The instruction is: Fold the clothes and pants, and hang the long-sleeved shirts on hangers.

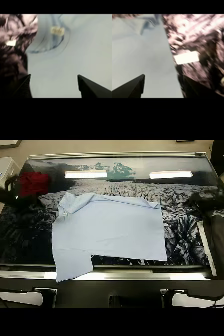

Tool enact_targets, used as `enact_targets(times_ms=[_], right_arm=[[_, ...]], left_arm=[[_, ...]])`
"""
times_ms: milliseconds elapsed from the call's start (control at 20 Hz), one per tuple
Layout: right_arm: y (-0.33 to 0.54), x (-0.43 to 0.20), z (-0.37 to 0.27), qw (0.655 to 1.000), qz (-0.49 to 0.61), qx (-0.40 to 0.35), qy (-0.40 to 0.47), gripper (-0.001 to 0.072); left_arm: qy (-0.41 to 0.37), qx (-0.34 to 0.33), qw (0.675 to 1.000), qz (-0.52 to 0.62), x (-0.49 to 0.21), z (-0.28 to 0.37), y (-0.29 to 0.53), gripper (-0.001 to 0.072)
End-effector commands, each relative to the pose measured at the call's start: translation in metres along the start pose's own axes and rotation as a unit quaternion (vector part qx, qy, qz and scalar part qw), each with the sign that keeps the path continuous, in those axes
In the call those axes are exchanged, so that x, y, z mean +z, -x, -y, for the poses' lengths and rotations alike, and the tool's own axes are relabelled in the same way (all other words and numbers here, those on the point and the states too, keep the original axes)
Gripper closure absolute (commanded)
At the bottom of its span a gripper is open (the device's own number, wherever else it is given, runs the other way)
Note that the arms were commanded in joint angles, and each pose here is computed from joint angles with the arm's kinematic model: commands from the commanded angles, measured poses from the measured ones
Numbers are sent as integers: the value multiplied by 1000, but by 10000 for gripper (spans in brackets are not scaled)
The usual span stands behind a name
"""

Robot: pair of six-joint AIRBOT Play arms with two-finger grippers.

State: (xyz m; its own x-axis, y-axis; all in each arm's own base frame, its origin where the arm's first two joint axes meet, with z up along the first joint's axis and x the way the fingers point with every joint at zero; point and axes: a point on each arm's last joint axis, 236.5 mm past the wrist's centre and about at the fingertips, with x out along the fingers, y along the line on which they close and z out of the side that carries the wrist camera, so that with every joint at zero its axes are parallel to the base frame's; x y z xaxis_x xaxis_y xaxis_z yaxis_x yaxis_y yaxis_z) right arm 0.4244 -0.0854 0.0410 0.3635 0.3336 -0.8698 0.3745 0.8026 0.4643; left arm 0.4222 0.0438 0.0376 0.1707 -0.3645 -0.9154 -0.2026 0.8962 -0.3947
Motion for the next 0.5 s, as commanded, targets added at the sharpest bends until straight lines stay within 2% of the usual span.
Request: enact_targets(times_ms=[0,100,200,350,450], right_arm=[[30,-78,81,984,-132,-112,-40,157],[17,-100,77,984,-145,-94,-48,157],[5,-117,66,984,-157,-59,-61,157],[-1,-132,58,980,-182,-36,-72,160],[-1,-134,55,979,-187,-29,-74,160]], left_arm=[[84,-22,992,-94,-89,-57,-4,152],[100,-27,992,-74,-126,-75,-36,151],[100,-62,990,-78,-156,-72,-66,151],[90,-116,985,-86,-172,-57,-95,151],[92,-122,983,-98,-176,-55,-105,152]])
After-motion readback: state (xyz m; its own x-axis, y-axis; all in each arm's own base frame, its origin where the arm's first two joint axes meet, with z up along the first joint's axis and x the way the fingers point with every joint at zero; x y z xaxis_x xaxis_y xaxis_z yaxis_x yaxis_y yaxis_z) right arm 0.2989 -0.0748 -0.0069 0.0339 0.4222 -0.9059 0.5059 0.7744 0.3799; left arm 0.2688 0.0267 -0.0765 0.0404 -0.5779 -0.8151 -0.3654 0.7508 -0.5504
